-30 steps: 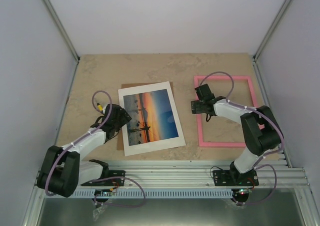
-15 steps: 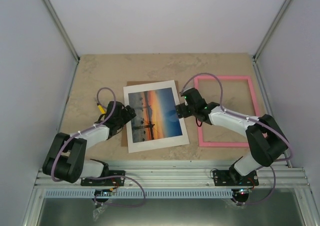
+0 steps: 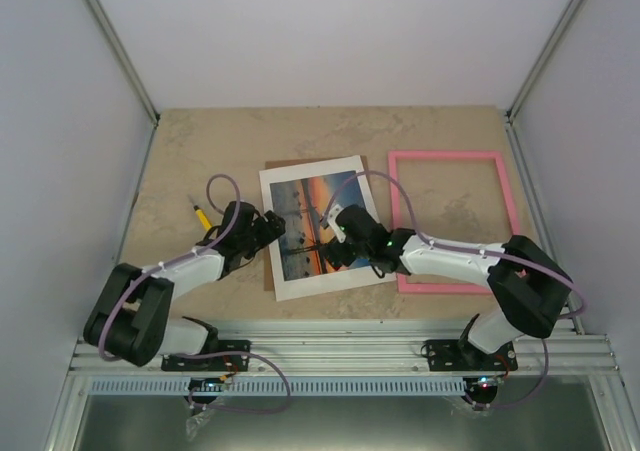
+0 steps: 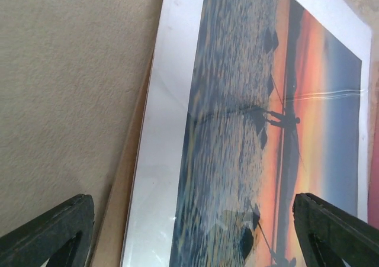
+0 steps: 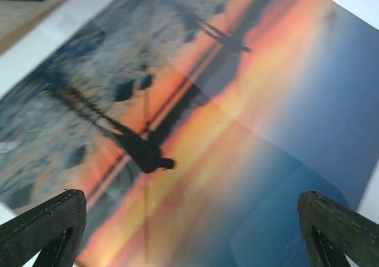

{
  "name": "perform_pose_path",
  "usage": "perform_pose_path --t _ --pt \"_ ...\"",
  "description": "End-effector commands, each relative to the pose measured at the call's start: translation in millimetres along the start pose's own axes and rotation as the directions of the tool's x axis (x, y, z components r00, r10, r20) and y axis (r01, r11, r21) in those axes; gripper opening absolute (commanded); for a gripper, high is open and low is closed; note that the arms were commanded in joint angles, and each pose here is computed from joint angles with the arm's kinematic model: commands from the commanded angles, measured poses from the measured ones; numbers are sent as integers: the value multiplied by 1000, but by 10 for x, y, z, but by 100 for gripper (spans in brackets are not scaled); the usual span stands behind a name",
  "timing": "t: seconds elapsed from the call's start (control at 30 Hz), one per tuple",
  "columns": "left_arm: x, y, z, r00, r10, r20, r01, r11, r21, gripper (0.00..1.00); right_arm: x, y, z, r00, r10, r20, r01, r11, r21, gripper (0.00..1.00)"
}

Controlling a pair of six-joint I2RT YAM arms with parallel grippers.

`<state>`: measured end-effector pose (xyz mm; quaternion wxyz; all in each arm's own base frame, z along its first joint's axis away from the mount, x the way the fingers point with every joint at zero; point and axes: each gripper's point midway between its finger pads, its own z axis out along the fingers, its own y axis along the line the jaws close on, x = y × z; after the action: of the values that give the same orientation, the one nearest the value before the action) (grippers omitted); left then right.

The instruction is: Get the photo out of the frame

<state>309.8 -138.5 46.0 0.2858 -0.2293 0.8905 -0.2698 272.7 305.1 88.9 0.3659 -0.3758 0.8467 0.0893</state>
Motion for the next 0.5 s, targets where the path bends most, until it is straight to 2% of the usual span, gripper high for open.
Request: perform_pose_path --t 0.0,0.1,0.2,0.47 --pt "-11 84 -170 999 20 27 -19 999 -38 94 -53 358 -11 990 -136 46 138 988 -67 98" --pt "-29 106 -254 999 25 43 -23 999 -31 96 4 657 23 968 -248 45 252 962 -105 98" --pt "9 101 -286 1000 12 24 -13 1000 8 96 54 814 37 953 -300 47 304 945 -118 98" --pt "224 99 -300 998 13 -58 -8 997 74 93 27 707 16 957 -284 62 286 957 -39 98"
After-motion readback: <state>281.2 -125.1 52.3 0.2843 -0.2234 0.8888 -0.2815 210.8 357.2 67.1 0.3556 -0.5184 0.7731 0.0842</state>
